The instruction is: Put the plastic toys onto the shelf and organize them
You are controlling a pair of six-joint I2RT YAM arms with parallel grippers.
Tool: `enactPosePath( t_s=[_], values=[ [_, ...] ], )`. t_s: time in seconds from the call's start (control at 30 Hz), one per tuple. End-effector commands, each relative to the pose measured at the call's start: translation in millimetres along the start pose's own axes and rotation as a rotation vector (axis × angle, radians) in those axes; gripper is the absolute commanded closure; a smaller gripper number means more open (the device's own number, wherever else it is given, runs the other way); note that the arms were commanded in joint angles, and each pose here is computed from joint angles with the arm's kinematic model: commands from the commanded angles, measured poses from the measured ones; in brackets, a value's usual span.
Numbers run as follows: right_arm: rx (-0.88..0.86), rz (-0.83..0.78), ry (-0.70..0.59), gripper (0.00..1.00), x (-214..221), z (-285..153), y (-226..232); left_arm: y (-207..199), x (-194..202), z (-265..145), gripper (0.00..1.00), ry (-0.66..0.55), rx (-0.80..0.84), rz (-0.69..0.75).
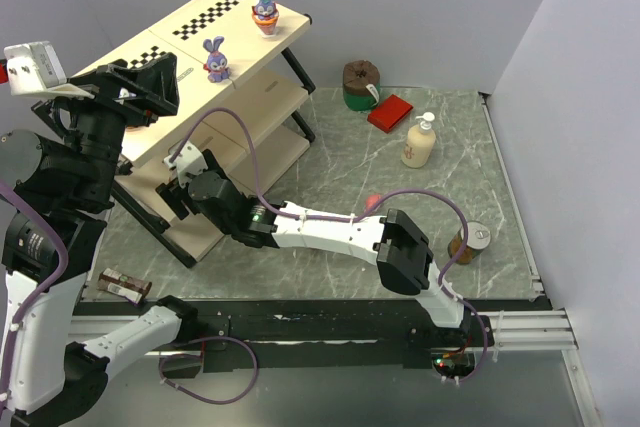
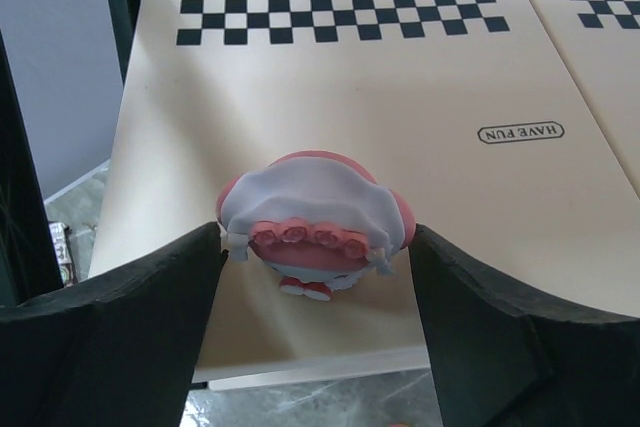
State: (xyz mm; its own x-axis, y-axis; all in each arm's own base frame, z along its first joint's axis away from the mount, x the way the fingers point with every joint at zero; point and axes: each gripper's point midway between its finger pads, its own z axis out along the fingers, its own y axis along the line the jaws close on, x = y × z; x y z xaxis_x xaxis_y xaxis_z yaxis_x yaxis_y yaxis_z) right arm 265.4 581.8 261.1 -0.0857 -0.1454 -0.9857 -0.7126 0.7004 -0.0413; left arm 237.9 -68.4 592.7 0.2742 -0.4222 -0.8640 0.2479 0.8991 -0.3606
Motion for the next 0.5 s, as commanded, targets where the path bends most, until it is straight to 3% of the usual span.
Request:
enactPosePath(
  t_s=[0.0, 0.2, 0.33, 0.47],
  values=[
    [-0.002, -0.030, -0.002, 0.16, -5, -2, 3, 0, -6, -2, 0.01, -0.019, 0.001, 0.001],
    [0.004, -0.043, 0.000, 0.10, -5, -3, 2, 0, -7, -2, 0.01, -0.019, -0.001, 0.003],
    [0.030, -0.051, 0.004, 0.00, -6, -6, -3, 1, -6, -2, 0.01, -0.019, -0.005, 0.005],
    [0.050, -0.058, -0.004, 0.00, -13, -12, -11, 1, -8, -4, 0.01, -0.022, -0.006, 0.005]
  ],
)
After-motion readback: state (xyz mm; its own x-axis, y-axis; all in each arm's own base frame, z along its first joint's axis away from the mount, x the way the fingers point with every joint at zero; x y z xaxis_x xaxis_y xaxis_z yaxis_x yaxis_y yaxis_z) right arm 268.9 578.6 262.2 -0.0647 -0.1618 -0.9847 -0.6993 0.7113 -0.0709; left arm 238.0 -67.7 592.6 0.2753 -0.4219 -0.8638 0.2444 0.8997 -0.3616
